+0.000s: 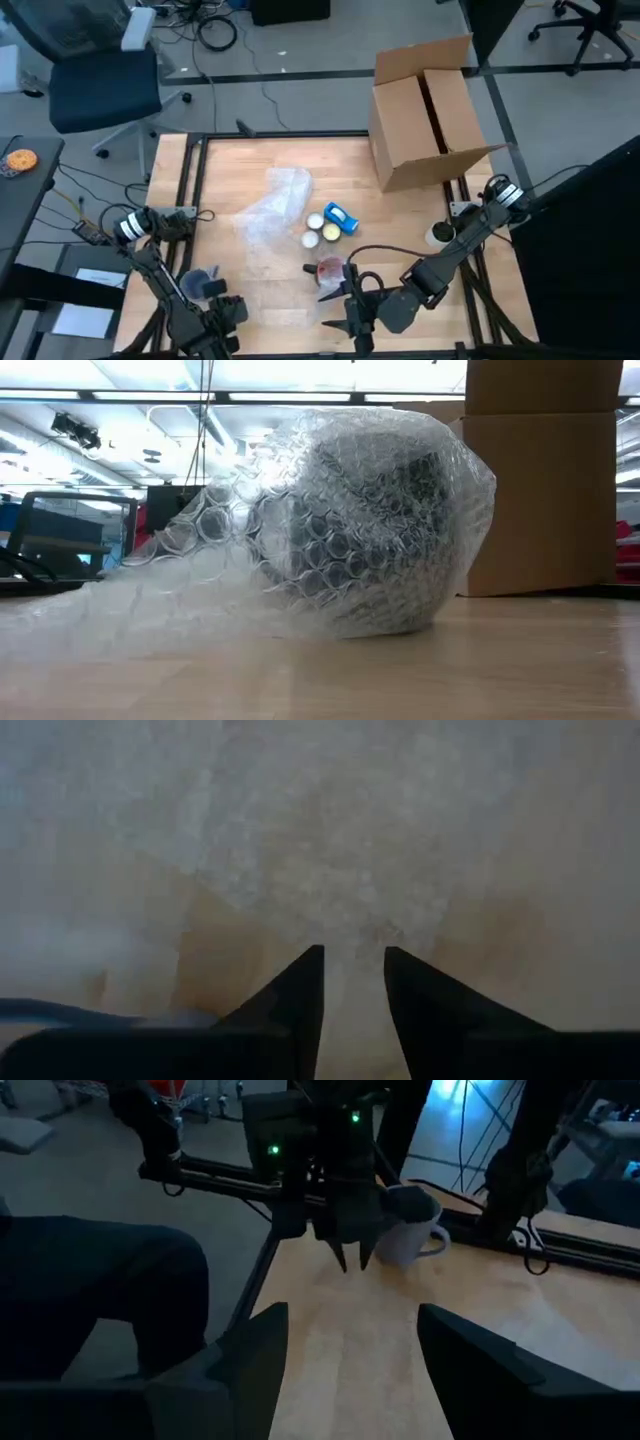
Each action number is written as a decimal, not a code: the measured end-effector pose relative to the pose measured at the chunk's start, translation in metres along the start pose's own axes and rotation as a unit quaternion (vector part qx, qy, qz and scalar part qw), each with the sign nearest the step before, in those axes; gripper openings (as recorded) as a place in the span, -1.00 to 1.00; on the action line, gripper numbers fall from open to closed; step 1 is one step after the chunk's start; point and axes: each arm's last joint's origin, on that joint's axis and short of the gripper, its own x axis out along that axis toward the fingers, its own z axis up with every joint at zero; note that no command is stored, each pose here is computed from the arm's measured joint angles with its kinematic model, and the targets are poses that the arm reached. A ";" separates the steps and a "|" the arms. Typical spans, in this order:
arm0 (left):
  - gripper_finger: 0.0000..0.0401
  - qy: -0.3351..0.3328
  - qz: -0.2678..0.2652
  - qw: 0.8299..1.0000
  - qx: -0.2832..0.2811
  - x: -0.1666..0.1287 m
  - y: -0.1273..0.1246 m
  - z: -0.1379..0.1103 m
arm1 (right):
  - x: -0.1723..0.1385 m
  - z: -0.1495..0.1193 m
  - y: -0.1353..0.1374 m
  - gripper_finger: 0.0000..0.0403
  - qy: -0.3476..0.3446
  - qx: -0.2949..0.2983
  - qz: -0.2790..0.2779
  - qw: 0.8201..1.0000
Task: Wrap mug
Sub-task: Wrap the black mug with the transparent bubble wrap
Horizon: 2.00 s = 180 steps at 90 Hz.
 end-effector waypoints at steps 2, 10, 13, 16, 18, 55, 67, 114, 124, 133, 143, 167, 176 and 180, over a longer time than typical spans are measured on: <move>-0.53 -0.001 -0.003 1.000 0.001 0.000 -0.001 0.000 | 0.000 0.000 0.000 -0.01 0.000 0.000 0.000 1.000; -0.53 -0.009 -0.021 1.000 0.020 0.000 -0.004 0.001 | 0.000 0.000 0.000 -0.01 0.002 -0.001 0.000 1.000; -0.53 -0.012 -0.027 0.999 0.026 0.000 -0.006 0.002 | 0.000 0.000 0.000 -0.01 0.002 -0.001 0.000 1.000; -0.53 -0.015 -0.033 0.999 0.032 0.000 -0.007 0.002 | 0.000 0.000 0.000 -0.01 0.001 -0.001 0.000 1.000; -0.53 -0.016 -0.035 0.999 0.038 0.000 -0.007 0.002 | 0.000 0.000 0.000 -0.01 0.001 -0.001 0.000 1.000; -0.52 0.031 -0.048 0.996 0.063 0.031 0.010 0.035 | 0.000 0.000 0.000 -0.01 0.001 0.000 -0.001 1.000; -0.52 0.051 -0.043 0.996 0.055 0.045 0.021 0.040 | 0.000 0.000 0.000 -0.01 0.002 0.000 0.000 1.000; -0.97 -0.043 0.019 0.998 0.045 0.048 0.028 0.062 | 0.000 -0.004 0.000 -0.05 0.019 0.014 -0.002 1.000; -0.99 -0.098 0.021 0.994 0.048 0.030 0.021 0.075 | 0.000 -0.004 0.000 -0.08 0.019 0.014 -0.002 1.000; -1.00 -0.130 0.026 0.989 0.064 0.015 0.016 0.085 | 0.000 -0.004 0.000 -0.11 0.019 0.015 -0.001 1.000; -1.00 -0.205 0.038 0.977 0.053 -0.006 0.011 0.101 | 0.002 -0.012 0.000 -0.12 0.020 0.014 -0.001 1.000; -1.00 -0.298 0.037 0.952 0.063 -0.021 0.008 0.138 | 0.012 -0.040 -0.009 -0.12 0.049 0.050 -0.019 0.997; -1.00 -0.311 0.033 0.949 0.049 -0.019 0.013 0.152 | 0.016 -0.046 -0.015 -0.12 0.057 0.054 -0.027 0.997; -1.00 -0.315 0.033 0.948 0.040 -0.018 0.015 0.158 | 0.017 -0.048 -0.016 -0.13 0.060 0.058 -0.027 0.996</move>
